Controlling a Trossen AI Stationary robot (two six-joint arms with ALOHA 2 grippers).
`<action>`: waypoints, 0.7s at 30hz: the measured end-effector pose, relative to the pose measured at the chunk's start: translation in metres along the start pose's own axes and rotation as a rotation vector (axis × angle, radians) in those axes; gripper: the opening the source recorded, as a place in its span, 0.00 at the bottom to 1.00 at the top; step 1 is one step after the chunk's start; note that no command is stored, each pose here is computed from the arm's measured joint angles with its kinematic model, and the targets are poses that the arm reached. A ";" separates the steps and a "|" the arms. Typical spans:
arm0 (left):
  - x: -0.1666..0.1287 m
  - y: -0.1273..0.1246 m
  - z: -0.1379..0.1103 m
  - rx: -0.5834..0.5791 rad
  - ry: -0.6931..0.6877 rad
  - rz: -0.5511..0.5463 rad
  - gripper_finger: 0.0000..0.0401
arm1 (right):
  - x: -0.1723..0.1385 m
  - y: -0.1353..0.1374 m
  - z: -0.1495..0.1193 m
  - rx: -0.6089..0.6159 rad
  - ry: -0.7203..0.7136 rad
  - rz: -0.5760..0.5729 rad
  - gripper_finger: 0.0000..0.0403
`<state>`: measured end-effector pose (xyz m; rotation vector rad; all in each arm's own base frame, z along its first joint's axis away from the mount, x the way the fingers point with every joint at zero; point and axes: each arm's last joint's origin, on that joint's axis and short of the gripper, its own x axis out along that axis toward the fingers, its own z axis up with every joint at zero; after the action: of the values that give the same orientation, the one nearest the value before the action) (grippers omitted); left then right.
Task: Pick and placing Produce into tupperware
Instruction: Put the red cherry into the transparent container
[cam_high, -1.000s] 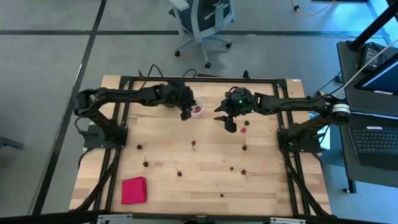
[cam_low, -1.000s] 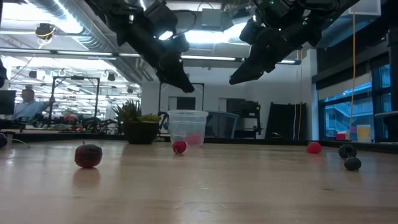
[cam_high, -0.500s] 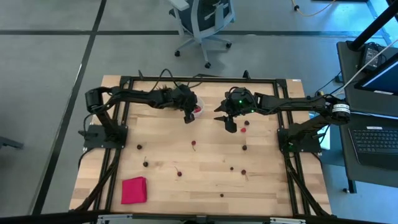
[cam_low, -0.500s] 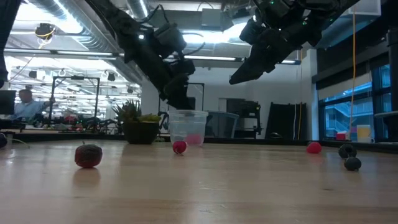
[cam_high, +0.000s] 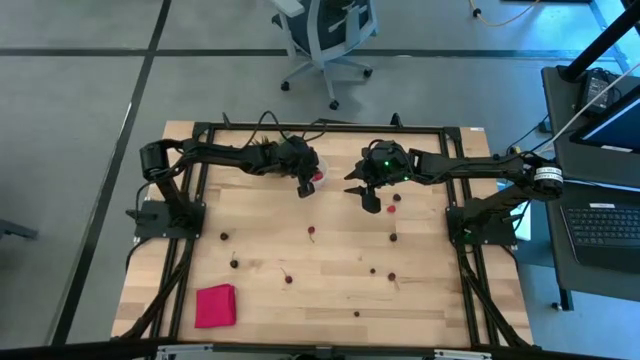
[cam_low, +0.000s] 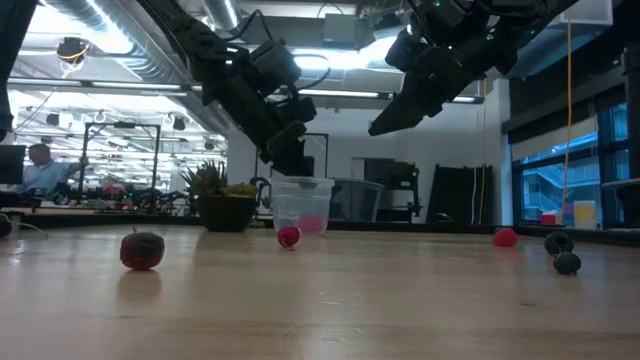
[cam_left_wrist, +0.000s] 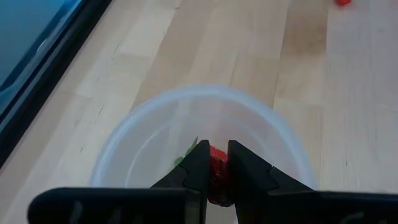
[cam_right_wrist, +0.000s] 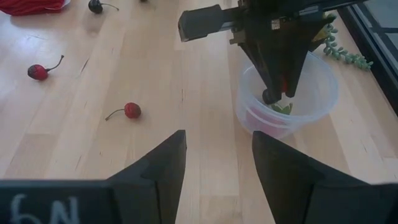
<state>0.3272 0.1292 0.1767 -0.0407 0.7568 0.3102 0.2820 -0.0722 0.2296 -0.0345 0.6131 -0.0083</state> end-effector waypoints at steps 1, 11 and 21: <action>0.000 0.000 0.000 0.005 0.001 0.000 0.11 | 0.000 0.000 0.000 0.001 0.000 0.000 0.46; 0.000 -0.001 0.000 0.015 -0.001 -0.003 0.16 | 0.000 0.000 0.000 0.003 0.004 0.001 0.46; -0.010 -0.004 0.007 0.017 -0.032 -0.007 0.37 | 0.000 0.000 0.000 0.004 0.005 0.001 0.46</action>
<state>0.3258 0.1239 0.1886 -0.0220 0.7275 0.2971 0.2817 -0.0722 0.2292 -0.0300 0.6180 -0.0090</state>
